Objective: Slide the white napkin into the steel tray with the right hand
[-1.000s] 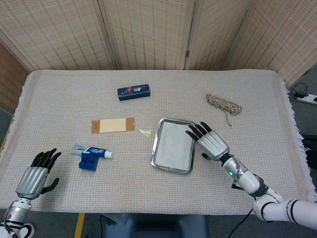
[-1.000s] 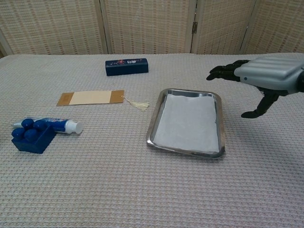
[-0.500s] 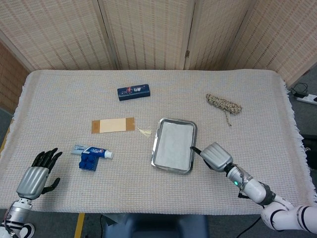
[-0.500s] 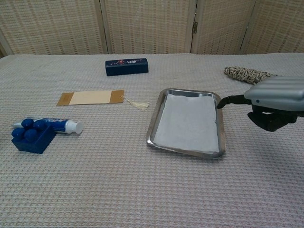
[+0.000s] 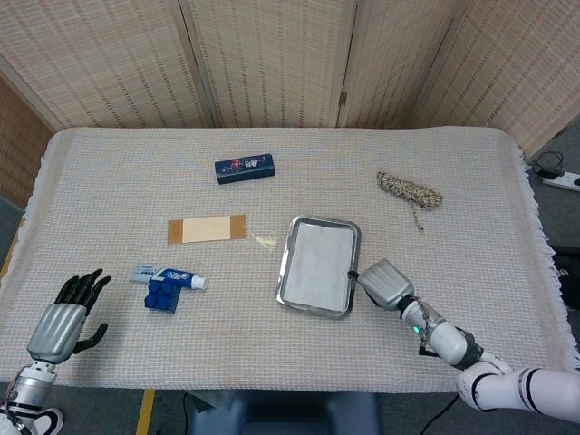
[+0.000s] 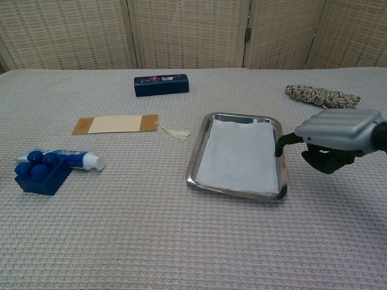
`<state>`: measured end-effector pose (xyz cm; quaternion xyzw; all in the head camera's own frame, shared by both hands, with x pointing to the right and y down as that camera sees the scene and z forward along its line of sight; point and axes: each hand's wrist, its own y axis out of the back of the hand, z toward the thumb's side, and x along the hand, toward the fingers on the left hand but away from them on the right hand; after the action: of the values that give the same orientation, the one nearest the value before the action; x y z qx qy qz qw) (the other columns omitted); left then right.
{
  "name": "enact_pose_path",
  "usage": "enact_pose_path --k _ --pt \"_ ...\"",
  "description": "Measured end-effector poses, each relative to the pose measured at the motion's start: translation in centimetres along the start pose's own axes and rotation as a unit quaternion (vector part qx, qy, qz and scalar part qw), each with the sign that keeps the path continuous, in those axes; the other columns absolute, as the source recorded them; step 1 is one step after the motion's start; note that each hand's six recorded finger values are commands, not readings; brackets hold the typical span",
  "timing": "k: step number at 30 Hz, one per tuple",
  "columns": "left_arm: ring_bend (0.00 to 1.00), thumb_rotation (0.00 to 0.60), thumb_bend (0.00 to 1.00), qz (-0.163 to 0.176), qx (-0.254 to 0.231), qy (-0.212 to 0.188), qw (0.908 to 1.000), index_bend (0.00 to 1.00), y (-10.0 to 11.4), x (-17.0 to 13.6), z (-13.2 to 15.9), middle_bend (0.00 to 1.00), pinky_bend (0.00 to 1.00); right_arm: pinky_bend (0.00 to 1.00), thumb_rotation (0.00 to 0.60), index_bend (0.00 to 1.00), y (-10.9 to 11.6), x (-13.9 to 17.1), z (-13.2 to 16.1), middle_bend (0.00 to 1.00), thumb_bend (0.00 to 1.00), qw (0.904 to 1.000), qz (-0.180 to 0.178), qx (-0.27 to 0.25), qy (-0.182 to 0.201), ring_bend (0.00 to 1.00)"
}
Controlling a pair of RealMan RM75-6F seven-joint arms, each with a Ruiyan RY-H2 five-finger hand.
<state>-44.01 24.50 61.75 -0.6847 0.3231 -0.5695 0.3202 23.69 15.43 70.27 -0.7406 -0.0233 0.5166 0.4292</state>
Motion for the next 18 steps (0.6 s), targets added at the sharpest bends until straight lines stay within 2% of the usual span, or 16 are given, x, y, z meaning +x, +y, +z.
enact_pose_path --k 11,18 --pt "0.00 0.600 0.44 0.003 -0.003 0.004 1.0000 0.00 0.3 0.1 -0.3 0.00 0.00 1.00 0.600 0.27 -1.3 -1.5 0.6 1.00 0.95 1.0000 0.007 -0.002 0.001 1.00" --pt "0.00 0.600 0.44 0.004 -0.001 0.004 1.0000 0.00 0.4 0.0 -0.3 0.00 0.00 1.00 0.600 0.27 -0.7 -1.6 0.9 1.00 0.95 0.9999 -0.011 -0.007 0.006 1.00"
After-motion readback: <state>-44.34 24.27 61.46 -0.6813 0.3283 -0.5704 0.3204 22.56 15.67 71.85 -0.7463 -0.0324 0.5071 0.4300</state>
